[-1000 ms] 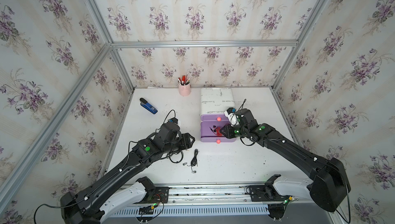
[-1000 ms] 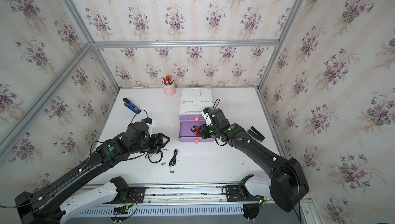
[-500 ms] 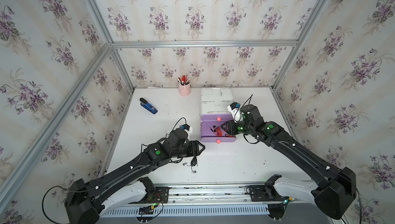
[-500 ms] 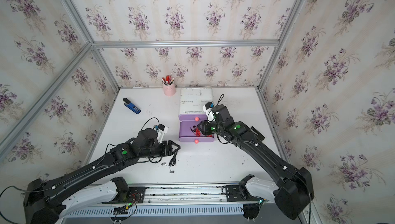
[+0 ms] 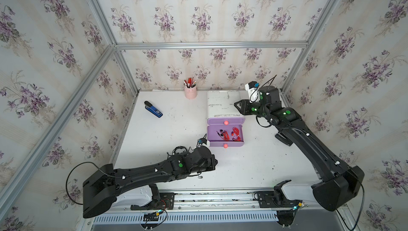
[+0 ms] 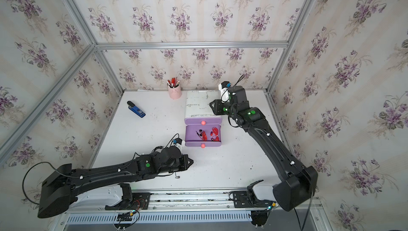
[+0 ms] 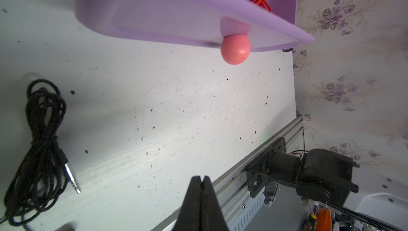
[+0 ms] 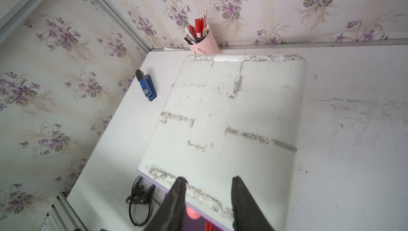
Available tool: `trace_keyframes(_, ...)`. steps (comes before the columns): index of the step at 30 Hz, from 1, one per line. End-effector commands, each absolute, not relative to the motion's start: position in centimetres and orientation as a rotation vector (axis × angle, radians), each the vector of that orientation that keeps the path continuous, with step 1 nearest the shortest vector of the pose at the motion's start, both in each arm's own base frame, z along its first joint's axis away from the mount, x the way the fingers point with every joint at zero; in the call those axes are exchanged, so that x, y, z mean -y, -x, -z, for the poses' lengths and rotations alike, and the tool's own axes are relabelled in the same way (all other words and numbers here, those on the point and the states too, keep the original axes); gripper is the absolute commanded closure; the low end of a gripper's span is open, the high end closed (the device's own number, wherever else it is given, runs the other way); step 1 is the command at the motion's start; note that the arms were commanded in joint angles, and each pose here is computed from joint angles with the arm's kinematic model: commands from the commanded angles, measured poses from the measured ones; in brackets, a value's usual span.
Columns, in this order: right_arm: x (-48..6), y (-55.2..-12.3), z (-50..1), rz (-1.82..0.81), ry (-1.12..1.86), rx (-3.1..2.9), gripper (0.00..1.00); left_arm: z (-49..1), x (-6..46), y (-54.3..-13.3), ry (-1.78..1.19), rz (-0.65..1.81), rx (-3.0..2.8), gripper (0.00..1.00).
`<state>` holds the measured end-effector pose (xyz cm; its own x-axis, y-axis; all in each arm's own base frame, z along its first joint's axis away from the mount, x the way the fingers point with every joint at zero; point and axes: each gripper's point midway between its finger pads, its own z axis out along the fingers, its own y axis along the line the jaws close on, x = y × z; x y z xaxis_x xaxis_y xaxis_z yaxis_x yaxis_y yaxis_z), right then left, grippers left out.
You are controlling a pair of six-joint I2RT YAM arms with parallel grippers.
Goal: Place the wired earphones into the drawer by color
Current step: Close the drawer in the storage box.
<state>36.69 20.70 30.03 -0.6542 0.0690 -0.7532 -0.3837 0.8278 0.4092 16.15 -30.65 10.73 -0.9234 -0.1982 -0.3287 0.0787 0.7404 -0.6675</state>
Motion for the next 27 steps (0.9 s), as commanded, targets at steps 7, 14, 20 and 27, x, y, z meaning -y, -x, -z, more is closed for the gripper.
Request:
trace_keyframes(7, -19.6, -46.3, -33.8, -0.791, 0.113, -2.045, 0.53, -10.9, 31.8, -19.6, 0.328, 1.031, -2.392, 1.00)
trace_keyframes(14, -19.6, -53.3, -30.8, -0.763, 0.116, -2.117, 0.41, -11.0, 32.4, -20.6, 0.351, 0.991, -2.376, 1.00)
trace_keyframes(20, -20.2, -56.0, -27.6, -0.765, 0.138, -2.182, 0.41, -10.7, 32.2, -21.2, 0.380, 0.959, -2.361, 1.00)
trace_keyframes(27, -19.9, -56.4, -24.9, -0.716, 0.162, -2.242, 0.41, -11.6, 31.8, -22.3, 0.391, 0.921, -2.303, 1.00)
